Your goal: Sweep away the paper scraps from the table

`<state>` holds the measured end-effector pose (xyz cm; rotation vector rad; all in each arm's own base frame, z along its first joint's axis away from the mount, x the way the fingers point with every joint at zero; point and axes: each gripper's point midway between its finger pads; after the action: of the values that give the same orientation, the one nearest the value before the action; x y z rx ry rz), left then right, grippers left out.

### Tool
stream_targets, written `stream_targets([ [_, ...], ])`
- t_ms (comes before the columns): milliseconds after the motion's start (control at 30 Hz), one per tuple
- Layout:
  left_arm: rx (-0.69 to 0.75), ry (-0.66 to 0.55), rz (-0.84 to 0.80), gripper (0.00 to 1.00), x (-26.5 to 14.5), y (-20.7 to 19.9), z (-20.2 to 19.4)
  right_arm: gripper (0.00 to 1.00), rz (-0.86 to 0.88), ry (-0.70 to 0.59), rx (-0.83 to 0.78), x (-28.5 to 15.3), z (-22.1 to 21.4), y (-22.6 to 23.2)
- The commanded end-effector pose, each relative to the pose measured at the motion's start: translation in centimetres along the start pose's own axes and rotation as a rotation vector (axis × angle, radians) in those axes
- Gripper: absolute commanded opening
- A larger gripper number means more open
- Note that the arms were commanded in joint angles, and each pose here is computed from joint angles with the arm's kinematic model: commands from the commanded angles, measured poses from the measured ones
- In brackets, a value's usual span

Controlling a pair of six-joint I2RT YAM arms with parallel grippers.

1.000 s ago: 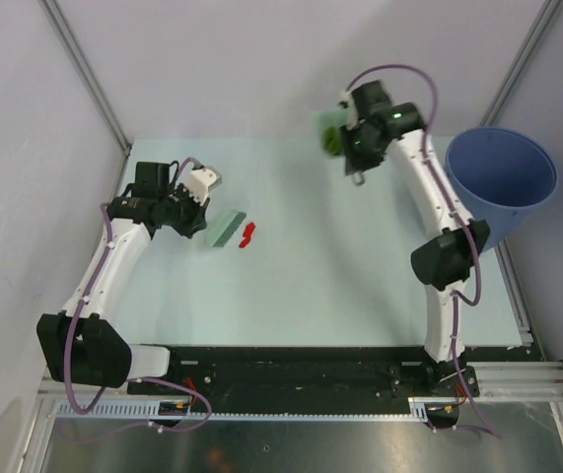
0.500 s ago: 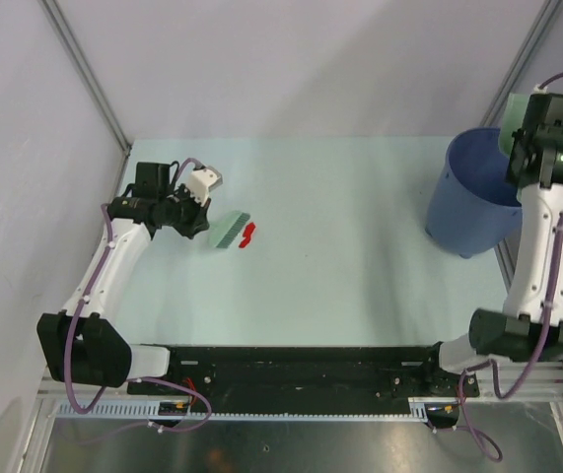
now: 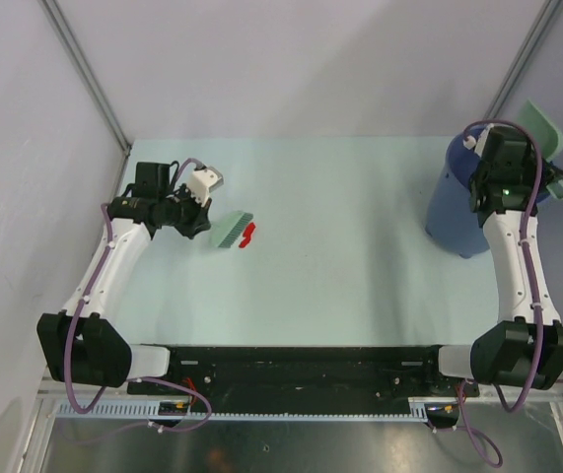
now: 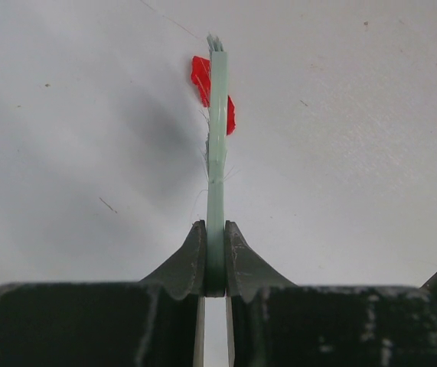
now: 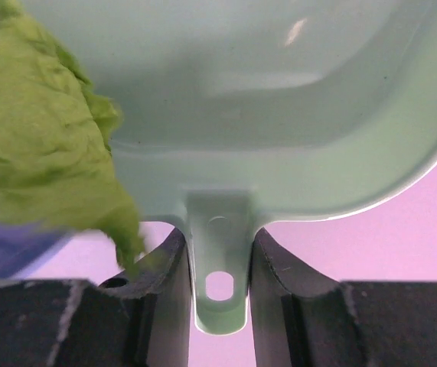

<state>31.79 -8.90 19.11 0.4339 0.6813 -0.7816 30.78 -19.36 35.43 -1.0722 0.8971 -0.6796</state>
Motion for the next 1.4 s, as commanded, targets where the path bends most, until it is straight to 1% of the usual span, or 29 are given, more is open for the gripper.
stream_targets([
  [0, 0.064, -0.099, -0.005, 0.00, -1.3, 0.0, 2.7, 0.05, -0.251, -0.061, -0.037, -2.0, 1.1, -8.1],
  [200, 0.078, -0.094, 0.005, 0.00, -1.3, 0.1, 2.4, 0.05, -0.255, -0.061, -0.074, -1.1, 1.6, -8.0],
  [300, 0.077, -0.092, 0.005, 0.00, -1.3, 0.1, 2.3, 0.06, -0.266, -0.122, -0.095, -0.4, 2.8, -7.3],
  [333, 0.076, -0.094, 0.005, 0.00, -1.3, 0.1, 2.4, 0.06, -0.260, -0.179, -0.149, -0.3, 3.5, -7.1],
  [367, 0.076, -0.097, 0.005, 0.00, -1.4, 0.1, 2.5, 0.07, -0.276, -0.189, -0.168, 0.1, 3.7, -6.5],
  [433, 0.077, -0.104, 0.003, 0.00, -1.5, 0.0, 2.7, 0.06, -0.302, -0.172, -0.204, 0.5, 3.6, -6.7],
  [500, 0.077, -0.106, 0.004, 0.00, -1.6, 0.0, 2.7, 0.06, -0.273, -0.222, -0.226, 0.9, 4.5, -5.9],
  [567, 0.081, -0.110, 0.000, 0.00, -1.6, 0.0, 2.9, 0.06, -0.216, -0.237, -0.296, 1.4, 4.8, -4.4],
  [633, 0.083, -0.109, 0.005, 0.00, -1.6, 0.1, 3.0, 0.06, -0.216, -0.275, -0.334, 1.6, 5.3, -3.4],
  [667, 0.085, -0.109, 0.005, 0.00, -1.6, 0.1, 3.0, 0.06, -0.261, -0.281, -0.320, 1.6, 5.3, -4.5],
  [767, 0.092, -0.108, 0.011, 0.00, -1.7, 0.1, 2.9, 0.06, -0.285, -0.283, -0.279, 1.9, 4.7, -5.3],
  [833, 0.097, -0.105, 0.011, 0.00, -1.7, 0.1, 2.7, 0.06, -0.268, -0.275, -0.289, 1.9, 4.3, -5.0],
  [867, 0.093, -0.104, 0.009, 0.00, -1.7, 0.1, 2.6, 0.06, -0.231, -0.264, -0.314, 2.2, 4.1, -4.1],
  [933, 0.092, -0.107, 0.010, 0.00, -1.7, 0.1, 2.9, 0.06, -0.263, -0.252, -0.176, 2.1, 3.8, -4.8],
  [967, 0.084, -0.105, 0.007, 0.00, -1.6, 0.2, 2.8, 0.04, -0.315, -0.257, -0.069, 1.5, 3.9, -6.4],
  [1000, 0.083, -0.108, 0.004, 0.00, -1.6, 0.2, 3.0, 0.03, -0.327, -0.251, 0.060, 0.9, 3.8, -6.9],
  [1033, 0.078, -0.110, 0.006, 0.00, -1.6, 0.2, 3.1, 0.02, -0.332, -0.266, 0.155, 0.2, 4.2, -7.6],
  [1067, 0.079, -0.116, 0.008, 0.00, -1.8, 0.2, 3.3, 0.00, -0.340, -0.290, 0.246, -1.1, 4.5, -9.4],
  [1100, 0.078, -0.119, 0.011, 0.00, -1.9, 0.3, 3.5, 0.00, -0.332, -0.310, 0.316, -2.0, 4.8, -9.9],
  [1133, 0.074, -0.123, 0.015, 0.00, -2.0, 0.4, 3.7, 0.00, -0.307, -0.382, 0.435, -3.9, 6.2, -10.1],
  [1200, 0.065, -0.121, 0.026, 0.00, -2.1, 0.7, 3.9, 0.00, -0.310, -0.438, 0.552, -6.8, 7.2, -11.2],
  [1233, 0.062, -0.124, 0.034, 0.00, -2.2, 0.9, 4.1, 0.00, -0.264, -0.498, 0.603, -8.8, 8.8, -10.6],
  [1267, 0.059, -0.120, 0.035, 0.00, -2.1, 1.0, 4.1, 0.00, -0.221, -0.523, 0.619, -10.1, 9.8, -9.9],
  [1300, 0.041, -0.112, 0.033, 0.00, -1.8, 1.1, 4.0, 0.00, -0.196, -0.541, 0.671, -11.5, 10.2, -10.4],
  [1333, 0.033, -0.105, 0.043, 0.00, -1.7, 1.4, 4.0, 0.00, -0.073, -0.582, 0.588, -13.7, 12.1, -7.3],
  [1367, 0.027, -0.101, 0.050, 0.00, -1.7, 1.7, 4.1, 0.00, 0.020, -0.599, 0.677, -14.8, 13.3, -5.4],
])
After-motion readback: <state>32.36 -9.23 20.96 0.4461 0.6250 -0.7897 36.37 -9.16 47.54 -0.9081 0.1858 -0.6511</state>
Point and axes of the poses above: each gripper's point midway between its finger pads, its own x axis out along the fingers, its own y axis along the line the jaws close on, z = x × y, and after that the axes turned 6 degrees about x, right-handed
